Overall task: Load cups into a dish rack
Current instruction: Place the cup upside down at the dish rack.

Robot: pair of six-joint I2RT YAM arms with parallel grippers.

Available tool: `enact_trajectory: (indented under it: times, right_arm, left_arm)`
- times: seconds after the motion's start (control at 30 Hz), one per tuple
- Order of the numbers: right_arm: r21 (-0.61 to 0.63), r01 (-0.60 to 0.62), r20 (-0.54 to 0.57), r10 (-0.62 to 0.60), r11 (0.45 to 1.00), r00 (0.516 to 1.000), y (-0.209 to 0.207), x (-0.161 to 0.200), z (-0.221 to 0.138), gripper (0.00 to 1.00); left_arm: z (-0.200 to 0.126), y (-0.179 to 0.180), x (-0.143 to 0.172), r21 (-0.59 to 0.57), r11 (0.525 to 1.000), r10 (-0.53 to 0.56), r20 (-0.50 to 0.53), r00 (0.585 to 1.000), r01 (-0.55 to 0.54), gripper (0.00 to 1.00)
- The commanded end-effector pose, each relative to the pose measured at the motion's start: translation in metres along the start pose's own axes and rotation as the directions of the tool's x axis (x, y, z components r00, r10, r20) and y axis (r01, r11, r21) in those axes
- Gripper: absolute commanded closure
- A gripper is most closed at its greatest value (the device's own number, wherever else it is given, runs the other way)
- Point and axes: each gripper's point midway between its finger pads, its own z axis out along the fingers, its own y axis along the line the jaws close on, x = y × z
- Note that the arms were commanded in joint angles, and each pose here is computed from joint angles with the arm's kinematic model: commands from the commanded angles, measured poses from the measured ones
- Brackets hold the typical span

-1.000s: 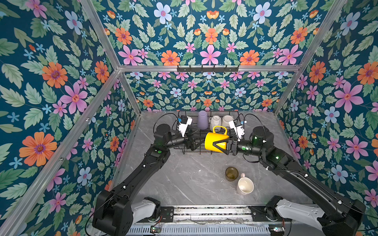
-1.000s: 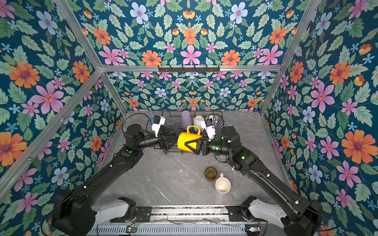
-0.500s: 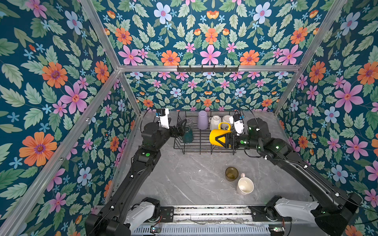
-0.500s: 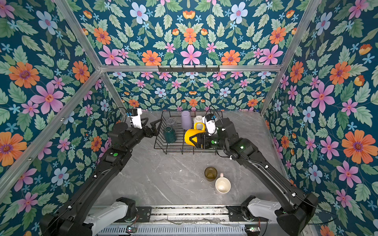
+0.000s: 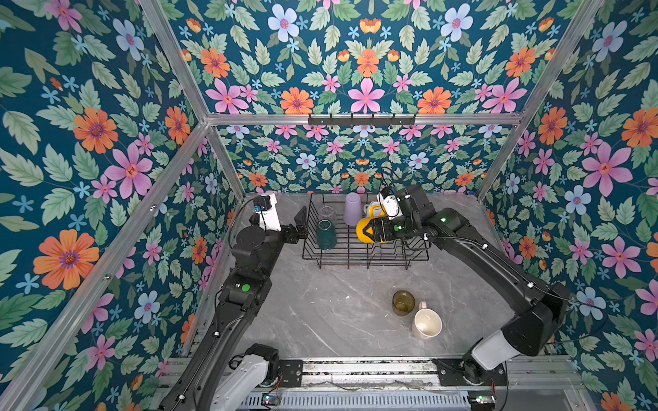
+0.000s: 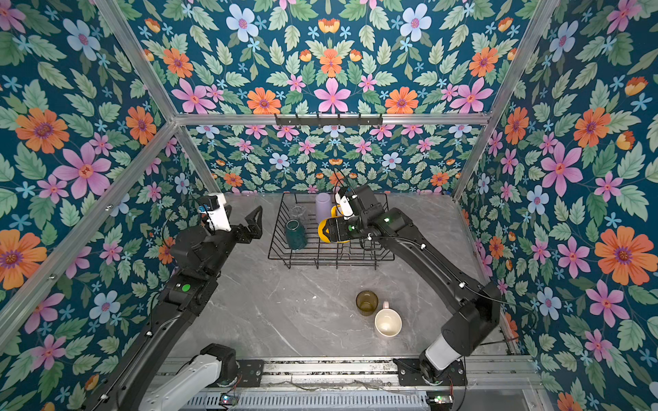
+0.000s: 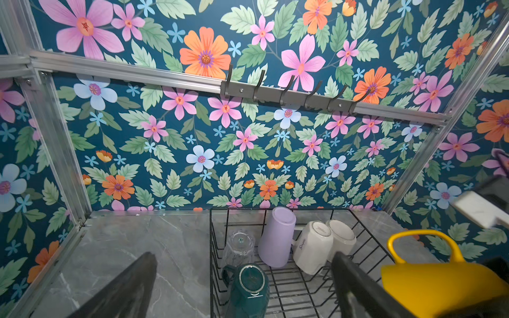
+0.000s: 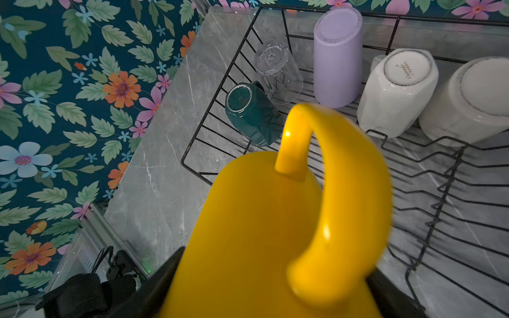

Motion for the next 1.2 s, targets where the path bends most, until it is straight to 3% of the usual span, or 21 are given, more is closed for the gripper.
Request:
enact_trajectory:
  times: [0.0,0.37,1.17]
  right_arm:
    - [0.05,0.045,-0.038,-0.043,0.998,0.998,-0.006,-0.003,0.016,1.0]
    - [0.171,0.134,-0.215,-0.096,0.976,0.972,-0.016,0.002,0.08,1.0]
    - [0.295,0.21,-0.388,-0.084,0.932,0.918,-0.054,0.027,0.169,1.0]
  left_arm:
    - [-0.007,0.006,-0.007,-0.034,0.998,0.045,0.03,0.999,-0.044,0.0]
    - [-0.029,0.011,-0.021,-0.058,0.996,0.073,0.082,0.994,-0.068,0.0]
    - [-0.03,0.009,-0.018,-0.049,0.996,0.077,0.076,0.994,-0.073,0.0]
